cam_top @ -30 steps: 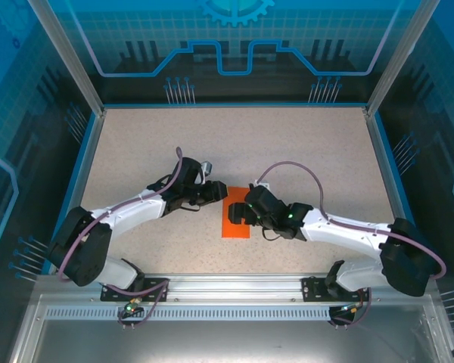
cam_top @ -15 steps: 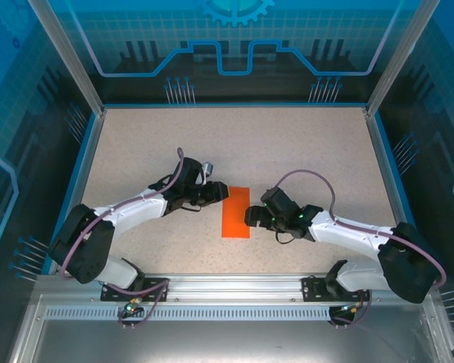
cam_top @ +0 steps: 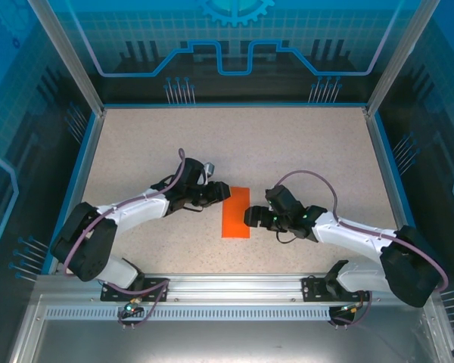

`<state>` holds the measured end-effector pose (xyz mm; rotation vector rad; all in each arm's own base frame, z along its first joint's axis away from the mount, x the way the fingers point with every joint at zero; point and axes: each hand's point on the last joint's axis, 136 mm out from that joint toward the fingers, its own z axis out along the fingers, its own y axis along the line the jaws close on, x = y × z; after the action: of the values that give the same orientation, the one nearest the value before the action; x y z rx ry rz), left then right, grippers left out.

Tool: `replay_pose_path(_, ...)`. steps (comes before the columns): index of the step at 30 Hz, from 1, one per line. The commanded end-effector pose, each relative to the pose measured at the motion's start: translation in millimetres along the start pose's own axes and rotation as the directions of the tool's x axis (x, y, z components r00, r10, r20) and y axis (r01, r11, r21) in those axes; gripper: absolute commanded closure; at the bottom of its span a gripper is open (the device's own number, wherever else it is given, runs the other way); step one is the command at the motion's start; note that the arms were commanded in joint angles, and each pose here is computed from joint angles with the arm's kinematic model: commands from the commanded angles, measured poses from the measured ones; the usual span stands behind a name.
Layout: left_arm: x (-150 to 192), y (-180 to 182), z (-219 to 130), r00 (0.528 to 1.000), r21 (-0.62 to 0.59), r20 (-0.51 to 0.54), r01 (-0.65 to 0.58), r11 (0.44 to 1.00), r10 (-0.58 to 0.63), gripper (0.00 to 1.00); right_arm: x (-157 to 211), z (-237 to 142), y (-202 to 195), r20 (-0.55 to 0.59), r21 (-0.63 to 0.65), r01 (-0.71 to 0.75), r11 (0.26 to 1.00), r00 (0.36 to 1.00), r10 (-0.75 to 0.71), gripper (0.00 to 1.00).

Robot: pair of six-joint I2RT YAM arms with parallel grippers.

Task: Fold a paper plane with a square sheet of paper (pick it up from the middle)
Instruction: Third fold the triangle at the center of the table.

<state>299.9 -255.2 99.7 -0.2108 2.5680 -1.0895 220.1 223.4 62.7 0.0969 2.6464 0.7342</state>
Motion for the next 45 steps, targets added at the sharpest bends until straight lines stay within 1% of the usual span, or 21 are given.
replay_pose_path(1, -4, -8, 7, 1.000, 0.015, -0.013, -0.017, 1.000, 0.017, 0.60, 1, 2, 1, -0.006, -0.055, -0.022, 0.998, 1.000, 0.021, 0.18)
replay_pose_path(5, -2, -14, 15, 0.999, 0.047, -0.032, -0.007, 0.999, 0.009, 0.62, 4, 3, -2, -0.034, -0.067, -0.060, 0.996, 0.998, 0.058, 0.21)
replay_pose_path(11, -1, -7, 31, 0.998, 0.017, -0.061, -0.015, 1.000, 0.016, 0.64, 8, 8, 3, -0.051, -0.108, -0.061, 0.992, 0.997, 0.056, 0.21)
replay_pose_path(15, 1, -5, 41, 0.996, 0.017, -0.090, -0.012, 1.000, 0.014, 0.66, 8, 16, 17, -0.091, -0.151, -0.054, 0.987, 0.995, 0.041, 0.28)
replay_pose_path(17, 4, 1, 45, 0.995, 0.000, -0.098, -0.007, 1.000, 0.007, 0.67, 9, 22, 18, -0.105, -0.142, -0.062, 0.988, 0.993, 0.048, 0.32)
replay_pose_path(20, 10, 14, 45, 0.995, -0.035, -0.099, -0.005, 0.999, 0.002, 0.67, 13, 27, 16, -0.117, -0.140, -0.076, 0.987, 0.991, 0.060, 0.34)
replay_pose_path(23, 14, 17, 46, 0.993, -0.036, -0.115, -0.020, 0.999, 0.015, 0.67, 12, 29, 21, -0.126, -0.158, -0.068, 0.985, 0.991, 0.048, 0.35)
replay_pose_path(25, 14, 16, 45, 0.993, -0.035, -0.117, -0.023, 0.999, 0.019, 0.68, 10, 29, 25, -0.132, -0.161, -0.066, 0.985, 0.990, 0.045, 0.38)
replay_pose_path(28, 15, 18, 46, 0.992, -0.038, -0.121, -0.029, 0.999, 0.024, 0.68, 7, 29, 28, -0.128, -0.163, -0.066, 0.984, 0.991, 0.046, 0.38)
replay_pose_path(36, 21, 31, 55, 0.988, -0.074, -0.152, -0.015, 0.997, 0.004, 0.69, 9, 38, 25, -0.150, -0.130, -0.082, 0.988, 0.987, 0.062, 0.39)
replay_pose_path(43, 24, 42, 59, 0.986, -0.114, -0.167, -0.020, 0.993, 0.000, 0.72, 9, 40, 17, -0.147, -0.088, -0.086, 0.992, 0.986, 0.073, 0.38)
replay_pose_path(45, 26, 45, 61, 0.986, -0.117, -0.169, -0.016, 0.993, -0.004, 0.72, 9, 40, 18, -0.145, -0.093, -0.089, 0.992, 0.987, 0.075, 0.38)
